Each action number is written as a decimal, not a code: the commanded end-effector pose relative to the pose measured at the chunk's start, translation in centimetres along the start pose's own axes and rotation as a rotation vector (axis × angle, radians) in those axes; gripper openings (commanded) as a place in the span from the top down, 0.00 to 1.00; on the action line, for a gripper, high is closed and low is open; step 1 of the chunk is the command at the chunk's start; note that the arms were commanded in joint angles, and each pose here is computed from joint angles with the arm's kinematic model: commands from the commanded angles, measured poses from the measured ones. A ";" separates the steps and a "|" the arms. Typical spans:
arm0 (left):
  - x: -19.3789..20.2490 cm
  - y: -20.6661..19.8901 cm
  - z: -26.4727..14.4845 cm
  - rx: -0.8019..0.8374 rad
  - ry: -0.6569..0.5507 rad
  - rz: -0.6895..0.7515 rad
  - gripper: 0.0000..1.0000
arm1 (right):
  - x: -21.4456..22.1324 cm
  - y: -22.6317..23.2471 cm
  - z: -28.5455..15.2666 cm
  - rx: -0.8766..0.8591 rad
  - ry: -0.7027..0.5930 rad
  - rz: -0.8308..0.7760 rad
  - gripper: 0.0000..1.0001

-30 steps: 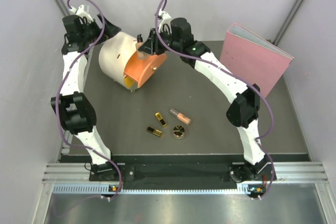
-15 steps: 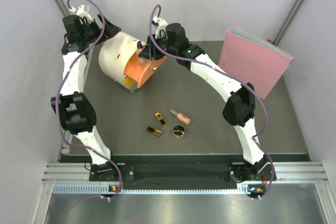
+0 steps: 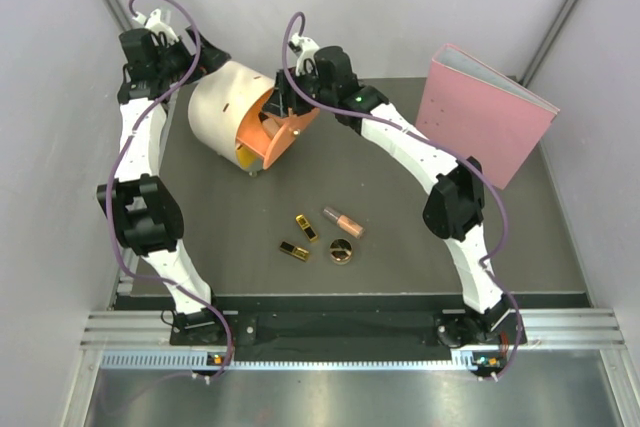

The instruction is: Organize the makeup

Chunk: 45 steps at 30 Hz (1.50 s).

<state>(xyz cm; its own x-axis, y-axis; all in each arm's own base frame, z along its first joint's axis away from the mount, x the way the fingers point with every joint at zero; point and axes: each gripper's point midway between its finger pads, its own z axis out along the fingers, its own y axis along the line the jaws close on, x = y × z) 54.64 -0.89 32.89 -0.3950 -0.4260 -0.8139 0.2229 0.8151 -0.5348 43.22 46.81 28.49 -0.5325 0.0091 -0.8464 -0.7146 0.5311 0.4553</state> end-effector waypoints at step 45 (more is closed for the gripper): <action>-1.1 0.0 0.4 0.000 -0.023 0.054 0.01 | 24.2 -7.5 -13.0 0.137 0.751 -0.218 0.36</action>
<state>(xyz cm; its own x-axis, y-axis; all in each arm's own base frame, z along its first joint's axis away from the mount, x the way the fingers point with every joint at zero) 55.62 -0.61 31.86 -0.4033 -0.4177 -0.8142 0.2174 0.8205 -0.5287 29.18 29.91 6.54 -0.6334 -0.6477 -0.4233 -0.7610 0.6206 0.1891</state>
